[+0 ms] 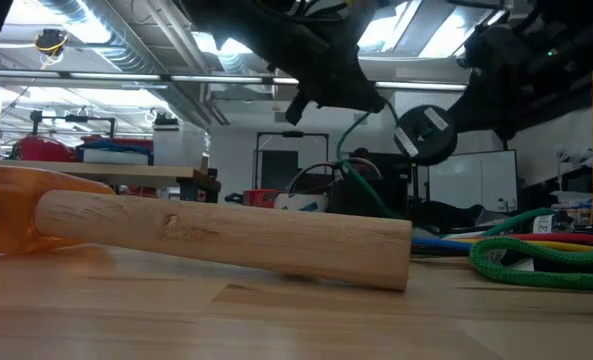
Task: Coil cords
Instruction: Coil the blue wire onto the spool
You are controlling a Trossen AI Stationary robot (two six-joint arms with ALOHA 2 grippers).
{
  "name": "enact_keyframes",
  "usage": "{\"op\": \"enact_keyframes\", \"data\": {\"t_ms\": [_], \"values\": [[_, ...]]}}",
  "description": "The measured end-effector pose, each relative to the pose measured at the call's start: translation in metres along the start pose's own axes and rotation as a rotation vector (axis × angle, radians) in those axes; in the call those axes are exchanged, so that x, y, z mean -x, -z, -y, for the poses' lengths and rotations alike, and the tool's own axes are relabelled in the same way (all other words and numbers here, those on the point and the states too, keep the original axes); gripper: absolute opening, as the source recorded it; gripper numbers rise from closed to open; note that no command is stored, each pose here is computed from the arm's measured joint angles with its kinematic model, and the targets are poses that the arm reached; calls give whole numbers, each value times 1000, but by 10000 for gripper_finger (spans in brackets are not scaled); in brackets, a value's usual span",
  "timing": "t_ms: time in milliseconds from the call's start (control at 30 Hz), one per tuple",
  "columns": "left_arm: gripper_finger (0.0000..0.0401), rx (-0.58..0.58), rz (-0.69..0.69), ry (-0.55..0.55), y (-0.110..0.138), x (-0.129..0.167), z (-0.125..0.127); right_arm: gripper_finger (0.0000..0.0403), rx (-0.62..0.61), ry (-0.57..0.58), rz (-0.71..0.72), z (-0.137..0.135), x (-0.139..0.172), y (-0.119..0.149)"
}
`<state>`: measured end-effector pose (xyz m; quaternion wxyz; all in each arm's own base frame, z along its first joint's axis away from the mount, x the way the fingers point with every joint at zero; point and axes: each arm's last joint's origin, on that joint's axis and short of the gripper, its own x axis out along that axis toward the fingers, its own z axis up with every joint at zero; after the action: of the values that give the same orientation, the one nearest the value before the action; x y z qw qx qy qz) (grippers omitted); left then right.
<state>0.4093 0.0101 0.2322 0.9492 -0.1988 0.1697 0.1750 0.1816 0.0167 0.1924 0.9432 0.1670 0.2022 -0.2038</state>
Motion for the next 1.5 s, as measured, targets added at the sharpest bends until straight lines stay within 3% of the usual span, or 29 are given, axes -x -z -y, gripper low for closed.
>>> {"op": "enact_keyframes", "data": {"t_ms": [500, 800, 1133, 1500], "values": [[0, 63, 43, 74, -3, 1, 9, 1, -80, 25, 91, -15, -33, -2], [0, 44, 36, 88, 1, 4, 17, 1, -109, 76, 112, -21, -57, -29], [0, -35, -15, 39, 13, 7, 24, 2, -145, 50, 145, -17, -61, -53], [0, -79, -46, -15, 29, 1, 27, 2, -132, 27, 168, -18, -61, -56]]}}
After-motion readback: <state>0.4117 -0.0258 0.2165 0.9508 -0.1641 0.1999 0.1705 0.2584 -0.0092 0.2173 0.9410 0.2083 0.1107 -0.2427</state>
